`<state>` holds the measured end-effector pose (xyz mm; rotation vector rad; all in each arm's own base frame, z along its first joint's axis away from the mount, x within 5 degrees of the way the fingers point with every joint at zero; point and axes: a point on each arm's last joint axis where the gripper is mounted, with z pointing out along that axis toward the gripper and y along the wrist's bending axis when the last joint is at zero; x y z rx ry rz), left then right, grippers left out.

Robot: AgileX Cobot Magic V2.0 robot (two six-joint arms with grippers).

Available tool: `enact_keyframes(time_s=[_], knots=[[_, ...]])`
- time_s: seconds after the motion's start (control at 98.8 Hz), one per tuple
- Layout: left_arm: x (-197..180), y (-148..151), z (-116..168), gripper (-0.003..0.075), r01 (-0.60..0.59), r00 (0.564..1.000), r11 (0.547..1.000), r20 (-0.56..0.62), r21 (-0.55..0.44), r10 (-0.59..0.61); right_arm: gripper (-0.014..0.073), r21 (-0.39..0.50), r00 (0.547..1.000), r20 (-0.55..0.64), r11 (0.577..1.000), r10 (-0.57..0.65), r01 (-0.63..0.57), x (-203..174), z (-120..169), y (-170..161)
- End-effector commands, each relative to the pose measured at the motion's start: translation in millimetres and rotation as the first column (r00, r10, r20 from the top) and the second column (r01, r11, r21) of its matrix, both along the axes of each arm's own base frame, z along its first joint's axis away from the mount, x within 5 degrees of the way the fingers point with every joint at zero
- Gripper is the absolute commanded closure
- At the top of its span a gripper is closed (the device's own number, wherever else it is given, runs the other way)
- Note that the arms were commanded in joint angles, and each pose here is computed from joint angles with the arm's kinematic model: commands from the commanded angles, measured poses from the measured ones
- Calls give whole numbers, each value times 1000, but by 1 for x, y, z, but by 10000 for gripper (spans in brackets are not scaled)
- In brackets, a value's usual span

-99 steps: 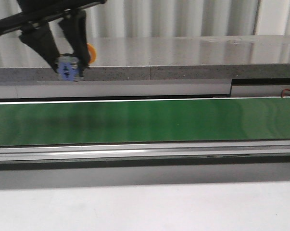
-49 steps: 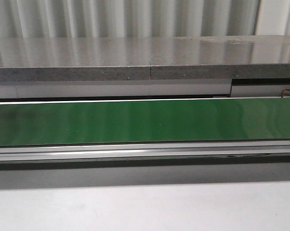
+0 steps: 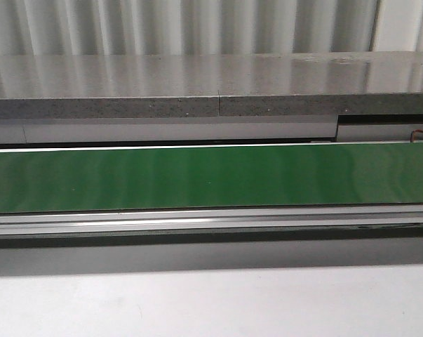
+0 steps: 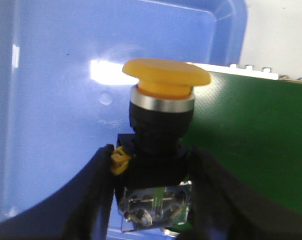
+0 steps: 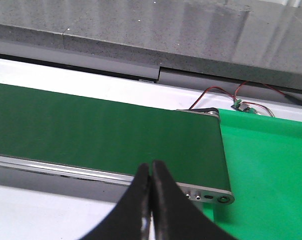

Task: Move button from right to left
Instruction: 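Lift the button with the left gripper and lower it into the blue tray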

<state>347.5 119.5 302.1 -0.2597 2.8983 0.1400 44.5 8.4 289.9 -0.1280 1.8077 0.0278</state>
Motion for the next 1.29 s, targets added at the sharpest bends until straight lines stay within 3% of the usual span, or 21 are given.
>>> enact_keyframes(time_s=[0.0,0.465,0.749,0.87,1.062,1.113,1.285], knots=[[-12,10,20,670,-9,1000,1000,25,24,9,662,0,996,92,1000,-13,13,1,14,-1],[19,44,-73,670,-48,984,999,-171,-20,44,662,0,996,92,1000,-13,13,1,14,-1],[28,47,-105,661,-50,974,998,-224,-46,39,662,0,996,92,1000,-13,13,1,14,-1],[28,47,-108,556,-50,972,998,-231,-49,38,662,0,996,92,1000,-13,13,1,14,-1],[29,47,-108,221,-48,974,998,-224,-46,36,662,0,996,92,1000,-13,13,1,14,-1],[29,48,-108,197,-47,974,998,-224,-44,36,662,0,996,92,1000,-13,13,1,14,-1],[30,48,-102,235,-46,976,998,-214,-36,37,662,0,996,92,1000,-13,13,1,14,-1]])
